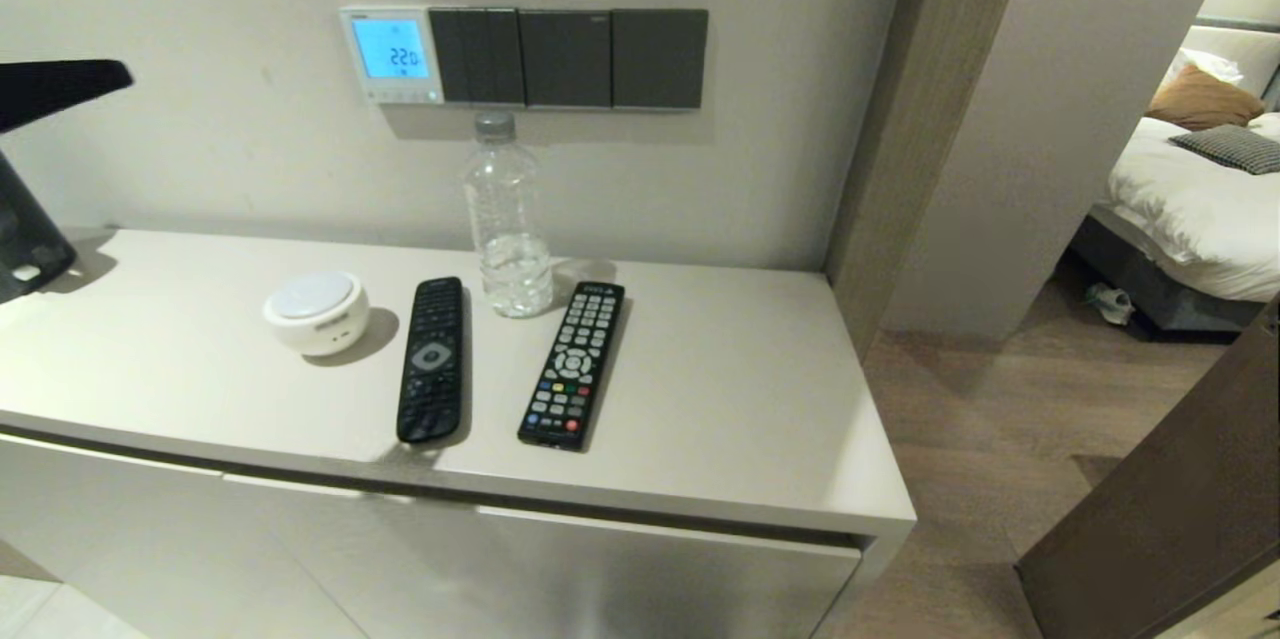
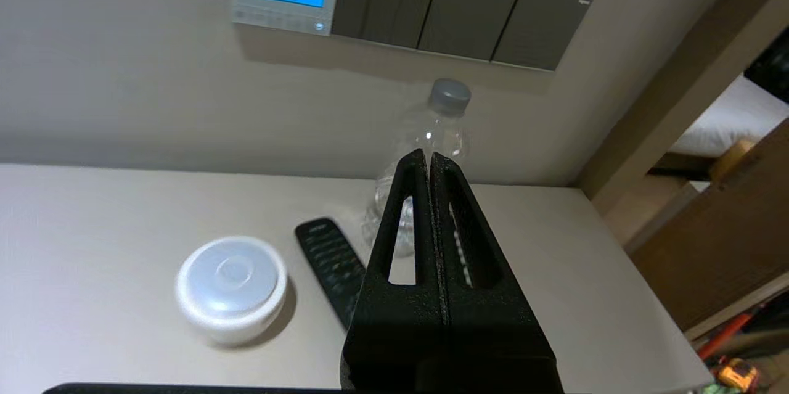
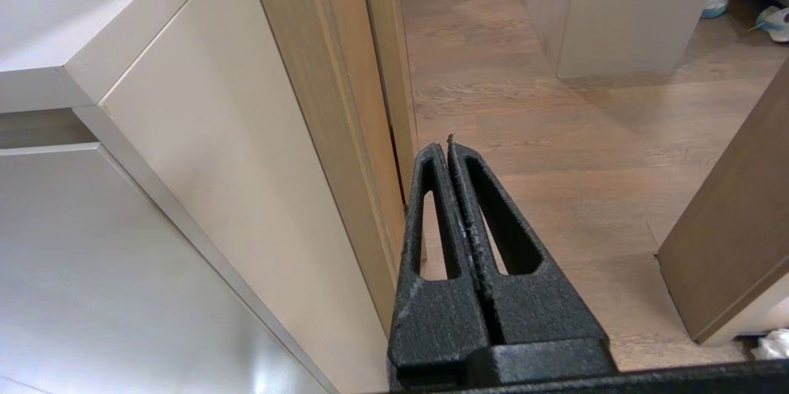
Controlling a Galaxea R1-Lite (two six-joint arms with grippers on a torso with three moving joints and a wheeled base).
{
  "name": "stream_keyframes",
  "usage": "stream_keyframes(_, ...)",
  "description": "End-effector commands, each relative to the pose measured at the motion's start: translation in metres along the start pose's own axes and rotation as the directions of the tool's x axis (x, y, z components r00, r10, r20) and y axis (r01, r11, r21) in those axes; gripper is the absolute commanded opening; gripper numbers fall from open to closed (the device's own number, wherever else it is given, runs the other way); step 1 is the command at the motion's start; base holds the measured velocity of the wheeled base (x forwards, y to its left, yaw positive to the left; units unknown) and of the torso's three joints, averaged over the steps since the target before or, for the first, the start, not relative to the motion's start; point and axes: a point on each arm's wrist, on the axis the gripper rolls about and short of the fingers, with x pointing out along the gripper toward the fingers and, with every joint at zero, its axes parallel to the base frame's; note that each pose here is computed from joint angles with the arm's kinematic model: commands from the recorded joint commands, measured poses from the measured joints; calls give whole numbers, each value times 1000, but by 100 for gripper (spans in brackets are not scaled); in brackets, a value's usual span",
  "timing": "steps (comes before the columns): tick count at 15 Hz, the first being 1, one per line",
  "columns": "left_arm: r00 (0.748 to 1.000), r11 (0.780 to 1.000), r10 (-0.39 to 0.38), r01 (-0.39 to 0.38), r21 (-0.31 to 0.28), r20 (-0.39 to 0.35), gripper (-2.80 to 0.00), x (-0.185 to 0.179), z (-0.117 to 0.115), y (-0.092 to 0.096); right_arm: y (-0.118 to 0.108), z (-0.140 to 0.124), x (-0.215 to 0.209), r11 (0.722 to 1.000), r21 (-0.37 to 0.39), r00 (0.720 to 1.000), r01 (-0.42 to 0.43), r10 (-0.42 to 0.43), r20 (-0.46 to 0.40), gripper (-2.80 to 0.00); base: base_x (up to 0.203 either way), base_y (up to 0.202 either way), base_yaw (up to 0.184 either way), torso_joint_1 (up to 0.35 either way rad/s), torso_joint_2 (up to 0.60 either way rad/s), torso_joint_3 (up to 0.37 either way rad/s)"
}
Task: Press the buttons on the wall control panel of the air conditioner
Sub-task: Turn off the central air conditioner
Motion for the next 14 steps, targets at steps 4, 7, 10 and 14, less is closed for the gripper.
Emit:
stream_keyframes(4, 998, 1000, 15, -14, 12, -63, -280, 98, -27, -6, 0, 0, 0, 1000, 0, 1000, 0, 0, -3, -280, 0, 0, 0, 0, 0, 0)
stream_keyframes(7, 997, 999, 31, -28, 38, -65, -280, 129, -33, -7, 0, 0, 0, 1000, 0, 1000, 0, 0, -3, -280, 0, 0, 0, 0, 0, 0)
stream_keyframes(10, 998, 999, 31, -29, 39, -53, -280, 153, -42, -4, 0, 0, 0, 1000, 0, 1000, 0, 0, -3, -280, 0, 0, 0, 0, 0, 0)
stream_keyframes(14, 998, 999, 36, -34, 40, -46, -280, 186, -52, 1, 0, 0, 0, 1000, 0, 1000, 0, 0, -3, -280, 0, 0, 0, 0, 0, 0)
